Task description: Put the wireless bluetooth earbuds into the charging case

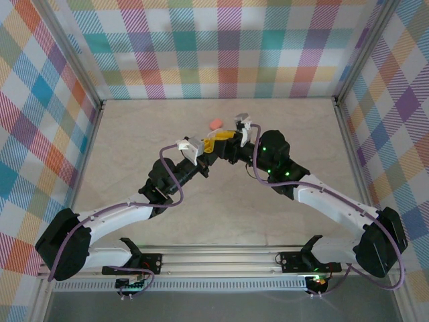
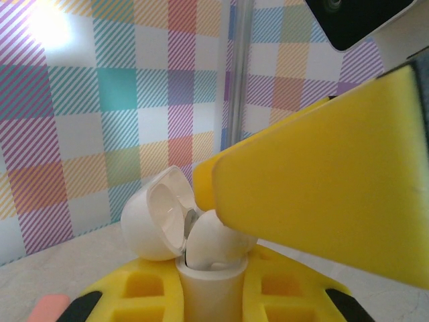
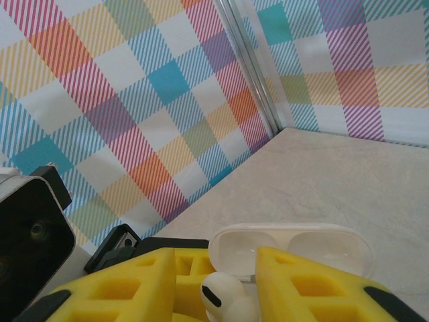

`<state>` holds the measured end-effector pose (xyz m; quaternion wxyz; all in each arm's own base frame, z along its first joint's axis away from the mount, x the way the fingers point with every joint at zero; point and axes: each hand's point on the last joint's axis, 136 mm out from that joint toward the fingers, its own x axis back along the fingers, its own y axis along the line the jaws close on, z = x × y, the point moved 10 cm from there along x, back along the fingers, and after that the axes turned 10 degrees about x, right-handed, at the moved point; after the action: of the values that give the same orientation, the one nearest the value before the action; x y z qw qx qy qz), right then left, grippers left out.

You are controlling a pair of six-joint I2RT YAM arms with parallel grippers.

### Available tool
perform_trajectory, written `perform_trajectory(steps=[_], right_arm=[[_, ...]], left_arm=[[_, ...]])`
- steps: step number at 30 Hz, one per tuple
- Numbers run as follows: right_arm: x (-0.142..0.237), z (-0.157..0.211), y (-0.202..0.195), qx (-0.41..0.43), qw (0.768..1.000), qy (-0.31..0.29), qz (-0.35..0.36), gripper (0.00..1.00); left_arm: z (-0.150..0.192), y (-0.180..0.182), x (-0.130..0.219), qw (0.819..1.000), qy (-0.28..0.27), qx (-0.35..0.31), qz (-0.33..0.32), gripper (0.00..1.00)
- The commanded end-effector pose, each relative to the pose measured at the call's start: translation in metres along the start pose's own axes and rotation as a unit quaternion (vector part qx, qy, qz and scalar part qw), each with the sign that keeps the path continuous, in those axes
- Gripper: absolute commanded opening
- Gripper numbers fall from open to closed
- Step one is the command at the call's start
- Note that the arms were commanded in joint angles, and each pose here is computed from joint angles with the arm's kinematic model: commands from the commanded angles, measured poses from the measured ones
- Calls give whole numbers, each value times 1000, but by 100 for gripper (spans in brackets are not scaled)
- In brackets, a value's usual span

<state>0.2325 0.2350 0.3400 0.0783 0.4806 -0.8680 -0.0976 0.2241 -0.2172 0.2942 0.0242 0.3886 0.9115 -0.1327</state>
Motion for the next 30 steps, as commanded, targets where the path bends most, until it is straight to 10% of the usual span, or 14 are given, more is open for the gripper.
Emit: perform_trajectory(steps=[1,30], right_arm=[[3,0,0,-12,1000,20,11,40],[50,-76,32,8,987,139,-78,47]], left_arm=[[-39,-21,7,994,-85,0,65,0],[-25,-23,29,992,35,-1,121,0]])
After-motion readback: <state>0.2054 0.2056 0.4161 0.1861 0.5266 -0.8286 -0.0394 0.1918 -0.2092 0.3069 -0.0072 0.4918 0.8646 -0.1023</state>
